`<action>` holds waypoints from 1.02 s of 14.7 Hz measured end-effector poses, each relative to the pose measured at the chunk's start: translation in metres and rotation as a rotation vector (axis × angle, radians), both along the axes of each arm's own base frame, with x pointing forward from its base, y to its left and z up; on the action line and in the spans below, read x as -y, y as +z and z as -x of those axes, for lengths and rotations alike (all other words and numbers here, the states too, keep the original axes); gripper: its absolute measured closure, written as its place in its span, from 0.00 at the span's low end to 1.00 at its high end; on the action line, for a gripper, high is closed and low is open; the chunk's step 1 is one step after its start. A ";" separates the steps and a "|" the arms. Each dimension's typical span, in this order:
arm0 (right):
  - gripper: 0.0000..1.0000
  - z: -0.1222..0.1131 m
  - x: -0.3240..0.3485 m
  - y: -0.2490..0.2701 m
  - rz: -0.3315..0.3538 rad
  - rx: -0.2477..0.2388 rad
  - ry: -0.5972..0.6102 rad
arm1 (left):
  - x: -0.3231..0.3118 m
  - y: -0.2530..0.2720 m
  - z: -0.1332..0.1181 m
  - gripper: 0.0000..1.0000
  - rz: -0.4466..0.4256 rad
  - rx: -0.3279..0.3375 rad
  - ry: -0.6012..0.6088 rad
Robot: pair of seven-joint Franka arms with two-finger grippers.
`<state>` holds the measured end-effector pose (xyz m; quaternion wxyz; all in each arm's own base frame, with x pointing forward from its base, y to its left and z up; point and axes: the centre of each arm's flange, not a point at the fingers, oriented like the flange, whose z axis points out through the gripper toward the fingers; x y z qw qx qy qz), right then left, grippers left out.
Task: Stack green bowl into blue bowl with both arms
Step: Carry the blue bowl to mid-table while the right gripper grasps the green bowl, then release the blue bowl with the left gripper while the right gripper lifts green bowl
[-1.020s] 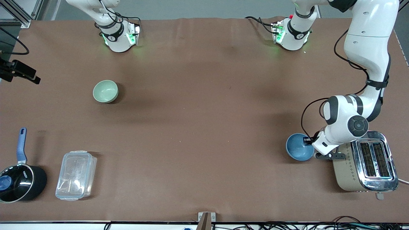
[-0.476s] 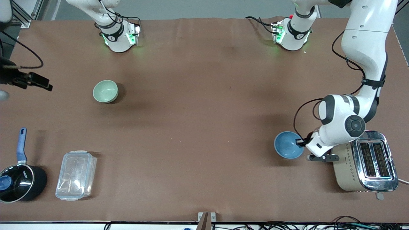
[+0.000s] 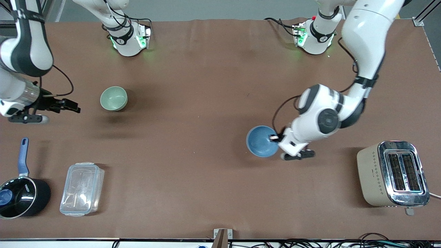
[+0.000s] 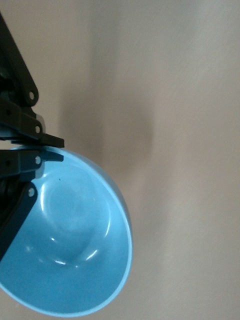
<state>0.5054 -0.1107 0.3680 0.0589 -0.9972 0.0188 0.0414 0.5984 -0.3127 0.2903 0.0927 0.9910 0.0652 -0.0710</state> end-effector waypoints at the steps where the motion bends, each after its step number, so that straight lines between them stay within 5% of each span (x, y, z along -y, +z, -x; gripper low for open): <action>1: 0.03 0.010 0.006 -0.018 -0.025 -0.009 0.002 | 0.029 -0.006 0.014 0.95 0.000 -0.006 0.007; 7: 0.08 0.049 0.043 -0.111 -0.143 -0.142 0.038 | 0.142 -0.068 0.075 0.95 0.069 0.033 0.037; 11: 0.21 0.062 0.039 -0.164 -0.259 -0.195 0.035 | 0.162 -0.092 0.091 0.95 0.077 0.039 0.011; 13: 0.26 0.066 0.036 -0.180 -0.294 -0.209 0.039 | 0.162 -0.093 0.090 0.82 0.077 0.040 0.011; 15: 0.50 0.068 0.035 -0.185 -0.306 -0.217 0.050 | 0.161 -0.089 0.084 0.63 0.080 0.054 0.014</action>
